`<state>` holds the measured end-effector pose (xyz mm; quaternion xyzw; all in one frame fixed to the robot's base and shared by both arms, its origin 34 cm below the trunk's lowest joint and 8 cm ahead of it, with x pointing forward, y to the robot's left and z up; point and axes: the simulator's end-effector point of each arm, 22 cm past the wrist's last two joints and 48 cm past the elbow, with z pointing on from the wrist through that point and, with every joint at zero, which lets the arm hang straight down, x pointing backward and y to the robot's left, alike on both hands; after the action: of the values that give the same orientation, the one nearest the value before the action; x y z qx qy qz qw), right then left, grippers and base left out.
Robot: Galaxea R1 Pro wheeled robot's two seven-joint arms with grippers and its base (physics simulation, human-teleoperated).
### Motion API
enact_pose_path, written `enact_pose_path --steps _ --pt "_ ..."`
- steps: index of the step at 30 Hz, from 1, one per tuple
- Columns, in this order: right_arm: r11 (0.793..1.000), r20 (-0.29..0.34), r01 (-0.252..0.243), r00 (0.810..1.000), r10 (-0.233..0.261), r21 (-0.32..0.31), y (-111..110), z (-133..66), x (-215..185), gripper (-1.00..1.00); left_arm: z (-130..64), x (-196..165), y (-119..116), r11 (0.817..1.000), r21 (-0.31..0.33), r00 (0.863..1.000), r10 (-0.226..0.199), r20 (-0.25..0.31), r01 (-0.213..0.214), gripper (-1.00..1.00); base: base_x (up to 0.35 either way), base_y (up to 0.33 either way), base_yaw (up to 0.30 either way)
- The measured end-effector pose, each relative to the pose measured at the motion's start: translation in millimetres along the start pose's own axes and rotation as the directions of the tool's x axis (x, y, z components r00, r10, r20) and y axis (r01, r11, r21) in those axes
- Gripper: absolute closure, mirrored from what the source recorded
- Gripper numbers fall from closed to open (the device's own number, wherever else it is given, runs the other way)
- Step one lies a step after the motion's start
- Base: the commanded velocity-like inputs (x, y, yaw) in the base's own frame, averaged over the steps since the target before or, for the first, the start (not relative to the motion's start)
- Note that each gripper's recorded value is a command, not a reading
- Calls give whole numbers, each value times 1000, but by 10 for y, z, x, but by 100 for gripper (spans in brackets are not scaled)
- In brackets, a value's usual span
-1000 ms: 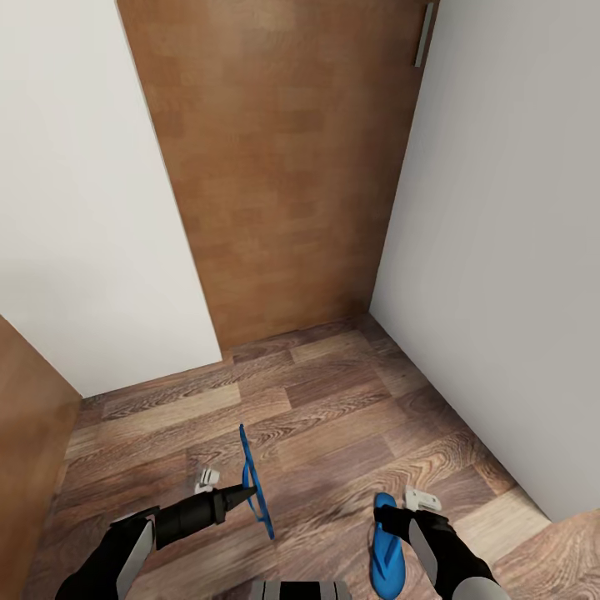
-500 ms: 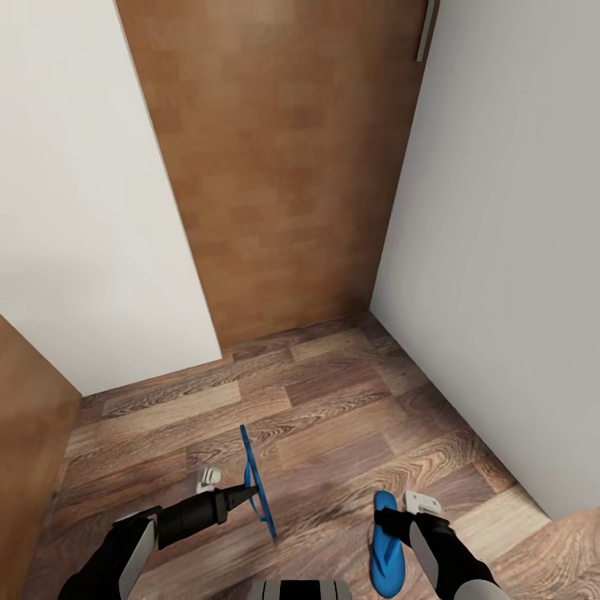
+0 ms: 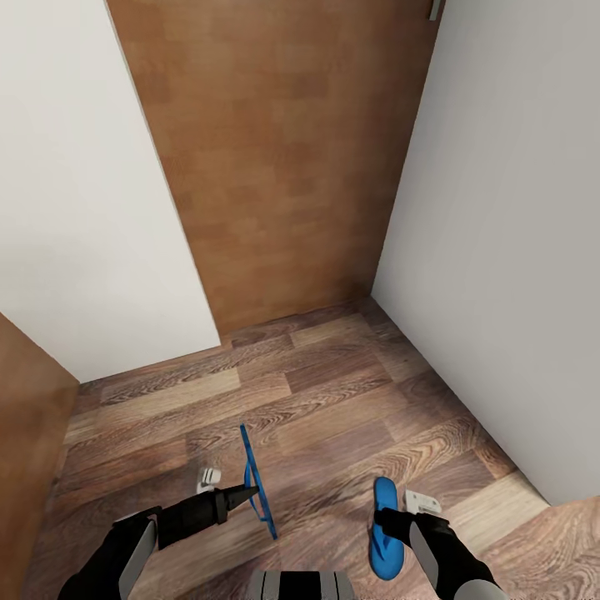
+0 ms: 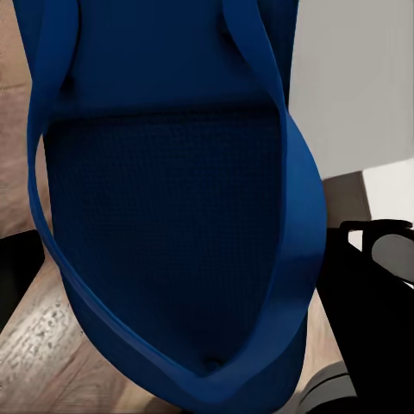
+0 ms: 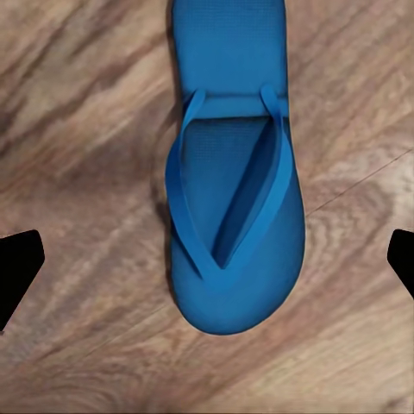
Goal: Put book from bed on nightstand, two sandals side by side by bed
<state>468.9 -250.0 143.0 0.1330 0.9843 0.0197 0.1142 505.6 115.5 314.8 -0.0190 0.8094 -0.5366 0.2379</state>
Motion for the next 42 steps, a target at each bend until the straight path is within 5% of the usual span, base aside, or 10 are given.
enact_pose_path --steps 29,42 --pt "1000 -114 0 993 3 30 -137 346 527 -100 58 413 398 994 -36 993 -103 -49 101 100 0 0 0" --pt "1000 -114 0 993 3 30 -135 346 527 -100 50 405 400 994 -36 994 -103 -46 101 100 47 0 0"
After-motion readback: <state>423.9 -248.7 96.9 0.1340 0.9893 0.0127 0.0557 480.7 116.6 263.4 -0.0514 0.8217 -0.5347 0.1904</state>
